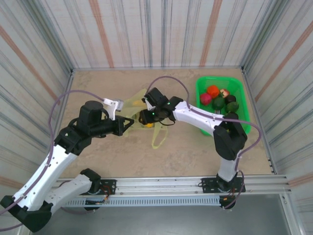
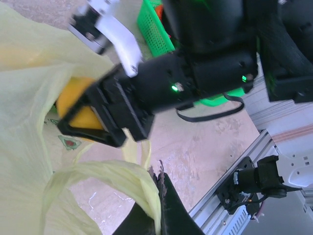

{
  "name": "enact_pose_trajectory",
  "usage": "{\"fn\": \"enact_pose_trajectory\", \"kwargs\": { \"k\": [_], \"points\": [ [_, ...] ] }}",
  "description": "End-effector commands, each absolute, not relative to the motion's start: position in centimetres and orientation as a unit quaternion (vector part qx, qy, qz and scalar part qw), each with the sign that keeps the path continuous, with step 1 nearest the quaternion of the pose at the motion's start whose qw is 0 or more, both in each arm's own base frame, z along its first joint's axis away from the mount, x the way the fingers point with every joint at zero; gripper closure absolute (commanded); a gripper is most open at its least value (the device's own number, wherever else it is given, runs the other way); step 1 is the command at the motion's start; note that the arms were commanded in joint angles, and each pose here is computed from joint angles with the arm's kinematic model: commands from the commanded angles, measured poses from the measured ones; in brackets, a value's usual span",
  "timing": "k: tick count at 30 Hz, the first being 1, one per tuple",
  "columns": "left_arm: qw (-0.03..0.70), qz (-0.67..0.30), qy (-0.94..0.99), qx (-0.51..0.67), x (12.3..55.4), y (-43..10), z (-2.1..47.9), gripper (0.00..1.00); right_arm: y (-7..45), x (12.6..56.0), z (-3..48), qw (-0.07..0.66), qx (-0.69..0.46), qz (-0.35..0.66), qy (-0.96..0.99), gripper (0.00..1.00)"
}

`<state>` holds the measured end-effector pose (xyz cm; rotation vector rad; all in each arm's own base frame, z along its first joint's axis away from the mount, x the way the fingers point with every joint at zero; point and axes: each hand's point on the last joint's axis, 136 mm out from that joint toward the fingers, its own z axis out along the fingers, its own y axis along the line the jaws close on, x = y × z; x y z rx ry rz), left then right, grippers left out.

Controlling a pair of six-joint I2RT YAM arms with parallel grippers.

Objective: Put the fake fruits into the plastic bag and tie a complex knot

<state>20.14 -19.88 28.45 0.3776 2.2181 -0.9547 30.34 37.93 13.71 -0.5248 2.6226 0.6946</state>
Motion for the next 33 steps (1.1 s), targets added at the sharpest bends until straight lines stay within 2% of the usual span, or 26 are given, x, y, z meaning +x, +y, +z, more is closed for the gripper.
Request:
{"fn": "enact_pose_trajectory", "kwargs": {
  "k": [1,8,12,14,16,21,26,29,33],
  "points": [
    [0.335,-0.359,0.857,0.158,19.5,-19.5,27.7,1.00,38.3,31.4,12.8,0.174,-0.151,0.220,0.948,0.40],
    [0.338,-0.341,0.867,0.135,20.3,-18.9,27.2,1.00,39.0,35.9,12.9,0.231,0.011,0.201,0.952,0.41],
    [0.347,-0.325,0.871,0.124,20.8,-18.4,27.8,1.00,40.0,36.6,13.5,0.255,0.024,0.191,0.948,0.21],
    [0.350,-0.323,0.871,0.123,20.8,-18.3,28.1,1.00,40.6,36.5,13.7,0.258,0.001,0.179,0.949,0.16],
    [0.352,-0.323,0.870,0.123,20.8,-18.2,28.3,1.00,40.6,36.3,13.7,0.259,-0.007,0.181,0.949,0.15],
    [0.354,-0.313,0.874,0.116,20.9,-17.8,27.8,1.00,39.2,35.7,14.0,0.273,-0.025,0.176,0.946,0.20],
    [0.351,-0.290,0.886,0.091,21.2,-16.5,26.6,1.00,36.4,34.5,14.1,0.281,-0.029,0.156,0.947,0.31],
    [0.351,-0.295,0.885,0.083,21.2,-16.5,26.4,1.00,38.0,32.7,15.2,0.262,-0.086,0.249,0.928,0.36],
    [0.341,-0.316,0.881,0.087,21.2,-17.3,26.4,1.00,38.5,30.5,17.9,0.259,-0.129,0.337,0.896,0.36]
  ]
}}
